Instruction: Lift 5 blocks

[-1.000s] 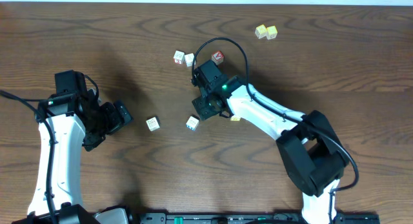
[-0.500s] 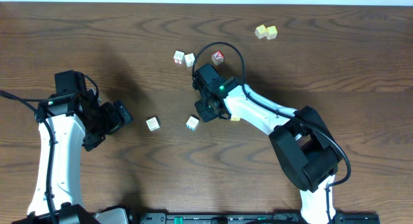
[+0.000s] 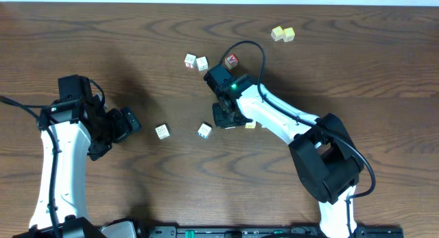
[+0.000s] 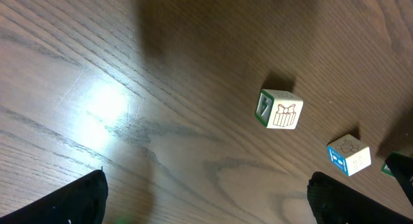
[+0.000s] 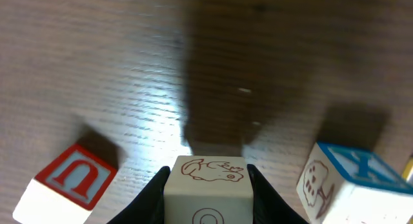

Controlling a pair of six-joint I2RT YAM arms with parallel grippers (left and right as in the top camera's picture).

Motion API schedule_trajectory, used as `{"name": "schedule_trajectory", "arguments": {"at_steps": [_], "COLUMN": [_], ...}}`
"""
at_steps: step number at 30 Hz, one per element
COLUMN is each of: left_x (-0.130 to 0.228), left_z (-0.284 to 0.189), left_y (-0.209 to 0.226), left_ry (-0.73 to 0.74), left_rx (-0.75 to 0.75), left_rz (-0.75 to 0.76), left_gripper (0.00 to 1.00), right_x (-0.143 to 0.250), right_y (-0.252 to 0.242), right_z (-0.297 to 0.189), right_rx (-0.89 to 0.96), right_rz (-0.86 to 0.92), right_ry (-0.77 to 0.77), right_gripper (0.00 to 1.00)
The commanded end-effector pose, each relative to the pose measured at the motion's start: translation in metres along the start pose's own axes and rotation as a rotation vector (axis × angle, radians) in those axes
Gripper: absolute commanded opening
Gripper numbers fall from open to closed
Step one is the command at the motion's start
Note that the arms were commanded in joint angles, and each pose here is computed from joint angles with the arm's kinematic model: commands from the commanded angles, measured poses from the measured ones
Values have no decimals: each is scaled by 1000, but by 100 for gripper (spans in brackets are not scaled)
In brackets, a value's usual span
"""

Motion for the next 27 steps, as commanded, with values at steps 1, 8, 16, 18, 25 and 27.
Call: {"name": "schedule_trajectory", "arguments": {"at_steps": [1,8,16,18,25,27], "left_x": [-3,-2,-1,0,1,1], "left_z": [-4,-4,-4,-4,-4,-4], "left_y": [1,2,1,1,1,1], "left_ry": [-15,-12,-7,-3,0,0], "left_rx": [-9,-10,-4,-5,-6,-6], "left_rz": [-10,-11,-11,-12,-13,-13], "left_gripper": [99,99,99,99,99,99], "right_x": [-7,-6,-8,-10,-5,-5], "right_y": [-5,-14,-14,-15,-21,-21], "right_z": [-3,0,-1,0,10,10], "right_rx": [48,97,99,102,114,116], "right_rz": [143,173,129,126,124,123], "right_ry": [-43,-55,-65,-74,-73,-74], "right_gripper": [22,22,23,23,21,21]}}
Point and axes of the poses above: each gripper's point midway between its finger pads, its own z axis out along the fingers, its own y axis along the line the jaws close on, x = y × z, the point moved 2 cm from there along -z, back along the fingers, and after that the axes turned 5 degrees about z, right-handed, at the moved point
